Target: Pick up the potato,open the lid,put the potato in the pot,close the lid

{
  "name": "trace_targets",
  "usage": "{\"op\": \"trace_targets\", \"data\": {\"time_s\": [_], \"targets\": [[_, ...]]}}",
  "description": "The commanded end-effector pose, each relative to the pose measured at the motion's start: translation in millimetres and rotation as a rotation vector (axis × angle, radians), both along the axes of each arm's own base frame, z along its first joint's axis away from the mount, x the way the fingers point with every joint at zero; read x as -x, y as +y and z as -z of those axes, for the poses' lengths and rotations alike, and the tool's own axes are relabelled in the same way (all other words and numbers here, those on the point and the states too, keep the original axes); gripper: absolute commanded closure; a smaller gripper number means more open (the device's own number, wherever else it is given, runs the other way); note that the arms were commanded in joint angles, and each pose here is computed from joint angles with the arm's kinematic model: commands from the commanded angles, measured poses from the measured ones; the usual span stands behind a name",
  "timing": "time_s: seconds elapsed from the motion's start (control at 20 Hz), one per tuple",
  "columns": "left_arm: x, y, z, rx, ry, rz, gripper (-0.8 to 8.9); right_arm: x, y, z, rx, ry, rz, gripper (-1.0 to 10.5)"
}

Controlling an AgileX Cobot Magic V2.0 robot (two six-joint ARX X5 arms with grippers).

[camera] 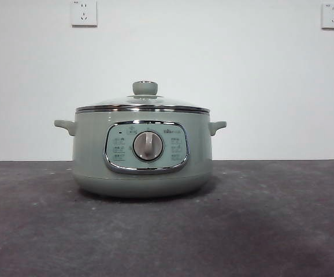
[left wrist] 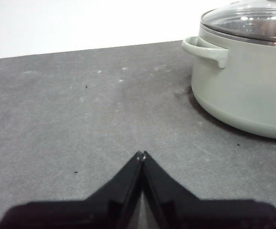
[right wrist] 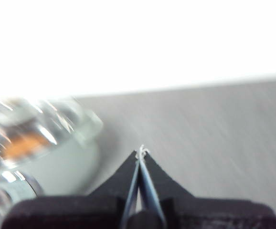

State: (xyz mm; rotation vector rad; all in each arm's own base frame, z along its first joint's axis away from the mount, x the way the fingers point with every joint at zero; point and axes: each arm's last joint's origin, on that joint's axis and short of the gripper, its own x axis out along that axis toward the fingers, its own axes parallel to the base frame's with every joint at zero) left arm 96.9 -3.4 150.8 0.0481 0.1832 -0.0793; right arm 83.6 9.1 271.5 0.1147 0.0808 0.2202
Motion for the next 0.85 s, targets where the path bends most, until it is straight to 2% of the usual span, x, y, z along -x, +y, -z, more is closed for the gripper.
{"op": "trace_targets", "data": {"time_s": [0.05, 0.15, 0.3, 0.45, 0.65, 0.85], "targets": [[-1, 0, 3, 0.007, 0.004, 0.004, 8.17, -5, -3, 34, 0.007, -0.065, 0.016, 9.5], [-1, 0, 3, 0.007, 0.005, 0.004, 8.17, -4, -5, 60, 0.009, -0.091, 0.063, 9.5], [-1, 0, 3, 0.007, 0.005, 0.004, 8.17, -6, -7, 80, 0.009, -0.072, 0.130, 9.5], [-1, 0, 3, 0.007, 0.007, 0.004, 8.17, -8, -8, 90, 0.018, -0.031, 0.168, 9.5], [-1, 0, 4, 0.006, 0.022, 0.004, 8.17, -10, -12, 100, 0.036, 0.017, 0.285, 9.5], [-2, 0, 5, 0.006, 0.032, 0.004, 8.17, -12, -13, 110, 0.042, 0.034, 0.337, 9.5]]}}
